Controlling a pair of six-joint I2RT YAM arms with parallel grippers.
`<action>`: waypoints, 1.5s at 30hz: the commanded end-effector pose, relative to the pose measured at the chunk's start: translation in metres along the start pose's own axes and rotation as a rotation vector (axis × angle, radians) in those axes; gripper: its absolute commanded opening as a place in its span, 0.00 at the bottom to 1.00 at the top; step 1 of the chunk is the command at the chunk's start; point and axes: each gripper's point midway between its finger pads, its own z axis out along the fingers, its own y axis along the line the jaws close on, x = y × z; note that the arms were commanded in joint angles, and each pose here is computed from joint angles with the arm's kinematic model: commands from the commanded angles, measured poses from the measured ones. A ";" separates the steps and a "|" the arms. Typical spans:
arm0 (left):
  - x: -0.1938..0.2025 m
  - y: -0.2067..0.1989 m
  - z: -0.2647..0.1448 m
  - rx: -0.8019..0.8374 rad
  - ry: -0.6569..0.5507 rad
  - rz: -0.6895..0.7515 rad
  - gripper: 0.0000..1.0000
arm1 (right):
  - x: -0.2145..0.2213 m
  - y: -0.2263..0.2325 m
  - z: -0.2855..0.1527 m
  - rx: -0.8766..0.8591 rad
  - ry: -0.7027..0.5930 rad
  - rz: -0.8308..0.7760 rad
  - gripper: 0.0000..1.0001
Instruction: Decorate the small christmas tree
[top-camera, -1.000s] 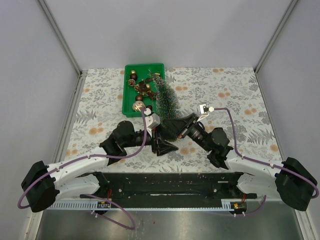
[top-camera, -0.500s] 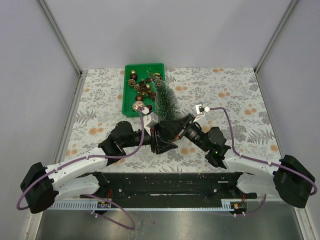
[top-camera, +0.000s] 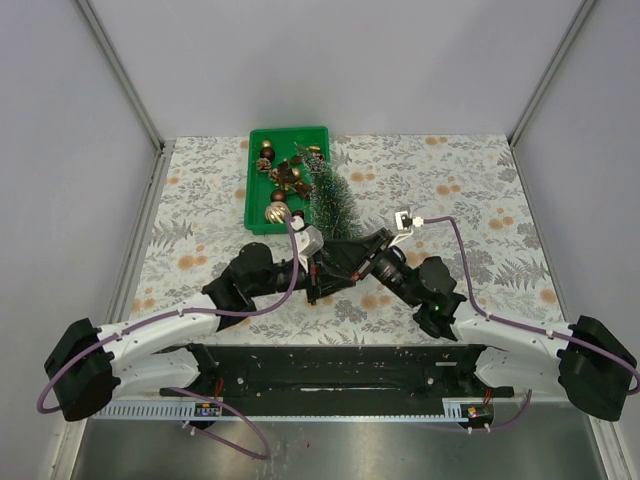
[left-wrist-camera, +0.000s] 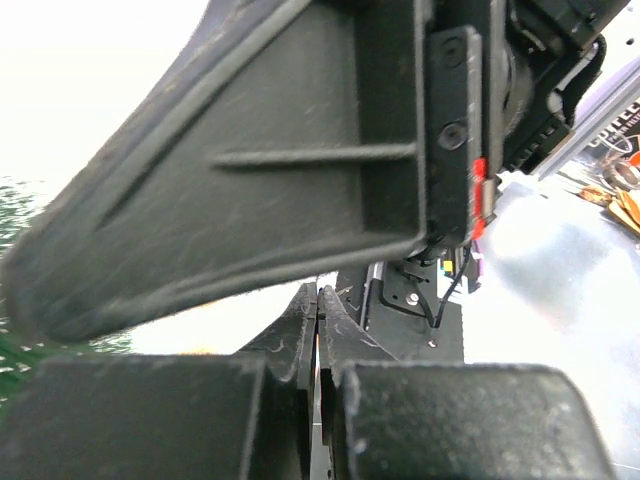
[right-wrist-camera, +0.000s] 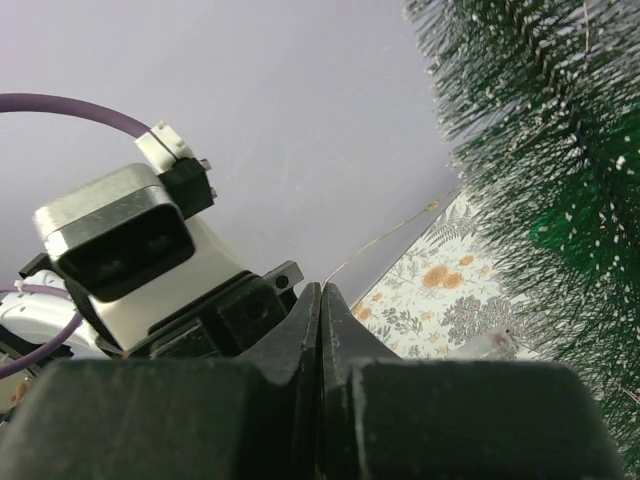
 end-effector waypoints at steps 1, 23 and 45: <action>-0.018 0.010 -0.009 -0.045 -0.039 0.043 0.00 | -0.024 0.012 -0.005 -0.006 -0.081 -0.039 0.00; -0.018 0.078 -0.075 -0.322 0.027 0.170 0.00 | -0.020 -0.014 -0.054 0.210 0.056 -0.104 0.64; -0.060 0.145 -0.106 -0.629 0.050 0.666 0.00 | -0.054 -0.070 -0.002 0.519 0.083 -0.599 0.99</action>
